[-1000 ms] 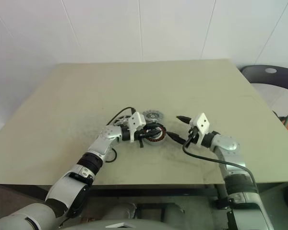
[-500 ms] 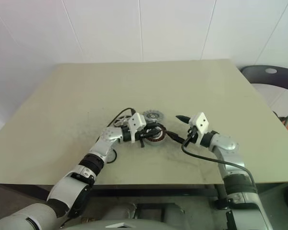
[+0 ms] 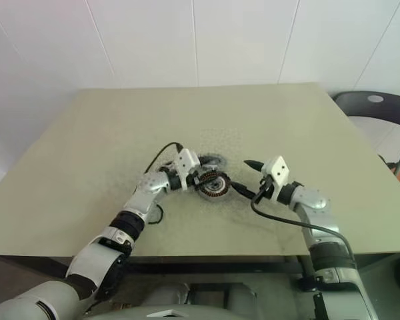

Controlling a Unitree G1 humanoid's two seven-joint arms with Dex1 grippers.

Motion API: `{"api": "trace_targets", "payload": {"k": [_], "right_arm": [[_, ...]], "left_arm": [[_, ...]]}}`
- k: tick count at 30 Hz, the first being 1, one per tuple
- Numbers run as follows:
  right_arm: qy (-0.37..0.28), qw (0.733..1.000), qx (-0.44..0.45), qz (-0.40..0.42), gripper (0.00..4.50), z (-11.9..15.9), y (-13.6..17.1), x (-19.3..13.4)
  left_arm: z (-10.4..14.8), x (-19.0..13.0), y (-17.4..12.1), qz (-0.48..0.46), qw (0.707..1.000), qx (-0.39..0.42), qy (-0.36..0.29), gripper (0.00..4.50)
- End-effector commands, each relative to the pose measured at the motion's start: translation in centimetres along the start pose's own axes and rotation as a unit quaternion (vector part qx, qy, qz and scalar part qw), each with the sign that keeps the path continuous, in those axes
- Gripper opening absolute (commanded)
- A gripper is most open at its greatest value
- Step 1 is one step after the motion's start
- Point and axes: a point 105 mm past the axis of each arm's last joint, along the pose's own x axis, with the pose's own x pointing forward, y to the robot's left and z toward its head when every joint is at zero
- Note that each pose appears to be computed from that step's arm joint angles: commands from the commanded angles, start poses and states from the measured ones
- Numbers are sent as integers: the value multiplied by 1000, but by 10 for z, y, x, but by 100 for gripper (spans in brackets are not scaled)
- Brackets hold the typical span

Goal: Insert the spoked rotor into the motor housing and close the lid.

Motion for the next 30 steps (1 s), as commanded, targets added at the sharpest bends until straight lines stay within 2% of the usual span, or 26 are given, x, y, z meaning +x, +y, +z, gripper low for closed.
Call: {"api": "trace_targets", "payload": {"k": [1,4,5,17,20,30], "right_arm": [[-21,1000,-23,1,450,15,-1,5],[-21,1000,-22,1,450,15,-1,5],[-21,1000,-21,1,450,14,-2,5],[-19,1000,-20,1,450,13,-3,7],[-19,1000,-20,1,450,13,-3,8],[-23,1000,-22,-1,450,13,-4,9]], "left_arm": [[7,0,2,-3,1000,6,-15,110],[9,2,-10,-30,999,-19,-31,16],[10,2,-14,-41,998,-26,-37,6],[4,-4,-37,-123,990,-63,-10,6],[-10,-8,-43,-142,988,-39,38,6],[-19,-4,-32,-101,991,15,85,6]]}}
